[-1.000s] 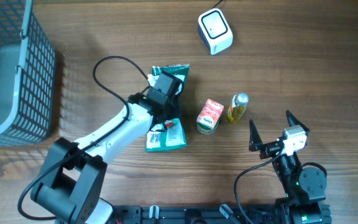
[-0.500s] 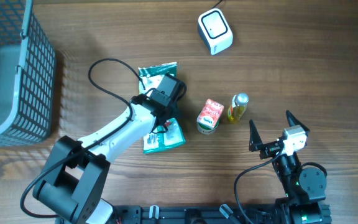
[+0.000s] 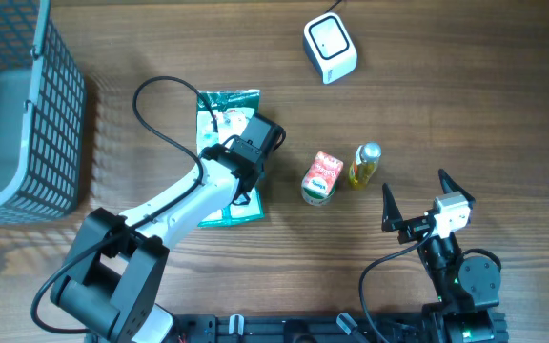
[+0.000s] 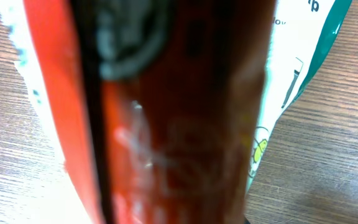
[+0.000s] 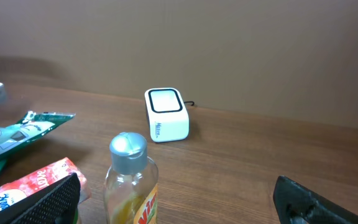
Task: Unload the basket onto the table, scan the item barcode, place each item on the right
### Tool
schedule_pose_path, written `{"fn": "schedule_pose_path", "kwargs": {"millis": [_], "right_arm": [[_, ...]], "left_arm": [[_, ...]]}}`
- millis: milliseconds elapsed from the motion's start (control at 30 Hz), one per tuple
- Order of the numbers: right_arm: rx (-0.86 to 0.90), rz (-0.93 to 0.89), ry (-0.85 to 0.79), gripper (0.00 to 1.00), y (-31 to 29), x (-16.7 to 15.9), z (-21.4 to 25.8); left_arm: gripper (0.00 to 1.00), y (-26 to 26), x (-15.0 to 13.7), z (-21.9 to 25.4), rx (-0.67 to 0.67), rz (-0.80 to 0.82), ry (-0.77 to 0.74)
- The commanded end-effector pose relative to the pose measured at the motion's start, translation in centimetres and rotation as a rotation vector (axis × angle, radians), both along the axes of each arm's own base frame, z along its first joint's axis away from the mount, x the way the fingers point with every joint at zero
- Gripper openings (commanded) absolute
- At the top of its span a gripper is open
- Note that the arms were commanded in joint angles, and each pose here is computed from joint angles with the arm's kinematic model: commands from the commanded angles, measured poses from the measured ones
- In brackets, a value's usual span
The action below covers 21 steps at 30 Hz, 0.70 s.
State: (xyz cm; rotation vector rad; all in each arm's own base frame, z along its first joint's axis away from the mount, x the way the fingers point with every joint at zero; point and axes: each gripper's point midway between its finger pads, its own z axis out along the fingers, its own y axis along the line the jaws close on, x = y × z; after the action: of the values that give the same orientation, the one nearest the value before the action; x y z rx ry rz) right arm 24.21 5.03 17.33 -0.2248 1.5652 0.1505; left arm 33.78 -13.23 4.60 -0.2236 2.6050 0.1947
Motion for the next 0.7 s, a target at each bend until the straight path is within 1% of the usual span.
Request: {"fn": "schedule_pose_path", "kwargs": {"millis": [0, 33, 67, 133, 167, 200, 267, 300, 333, 367, 400, 467, 667], "right_arm": [[-0.004, -0.002, -0.005, 1.0, -0.06, 0.01, 0.06], [-0.004, -0.002, -0.005, 1.0, -0.06, 0.01, 0.07], [-0.004, -0.002, -0.005, 1.0, -0.06, 0.01, 0.07], [-0.004, -0.002, -0.005, 1.0, -0.06, 0.01, 0.07], [-0.004, -0.002, -0.005, 1.0, -0.06, 0.01, 0.07], [-0.004, -0.002, -0.005, 1.0, -0.06, 0.01, 0.07], [-0.004, -0.002, -0.005, 1.0, -0.06, 0.01, 0.07], [-0.004, -0.001, -0.005, 1.0, -0.05, 0.0, 0.07], [-0.004, -0.002, -0.005, 1.0, -0.06, 0.01, 0.07], [-0.004, -0.002, -0.005, 1.0, -0.06, 0.01, 0.07], [-0.004, -0.002, -0.005, 1.0, -0.06, 0.01, 0.07], [-0.004, -0.002, -0.005, 1.0, -0.06, 0.01, 0.07], [-0.004, -0.002, -0.005, 1.0, -0.06, 0.01, 0.07]], "left_arm": [[0.08, 1.0, 0.16, -0.2, 0.054, 0.003, -0.006], [0.11, 1.0, 0.16, -0.2, 0.054, 0.003, -0.006], [0.18, 1.0, 0.16, -0.2, 0.054, 0.003, -0.006], [0.24, 1.0, 0.15, -0.2, 0.054, 0.003, -0.006], [0.29, 1.03, 0.1, -0.22, 0.055, 0.003, -0.004], [0.38, 1.05, 0.08, -0.23, 0.056, 0.003, -0.003], [0.49, 1.1, -0.01, -0.27, 0.058, 0.003, 0.002], [0.57, 1.12, -0.04, -0.28, 0.059, 0.003, 0.003], [0.68, 1.07, -0.07, -0.31, 0.057, 0.002, 0.005], [0.7, 1.05, -0.07, -0.31, 0.056, 0.002, 0.006], [0.75, 1.02, -0.08, -0.33, 0.053, 0.001, 0.006], [0.89, 1.01, -0.08, -0.33, 0.052, 0.004, 0.006], [0.95, 0.74, -0.19, -0.46, 0.037, -0.002, 0.015]]}}
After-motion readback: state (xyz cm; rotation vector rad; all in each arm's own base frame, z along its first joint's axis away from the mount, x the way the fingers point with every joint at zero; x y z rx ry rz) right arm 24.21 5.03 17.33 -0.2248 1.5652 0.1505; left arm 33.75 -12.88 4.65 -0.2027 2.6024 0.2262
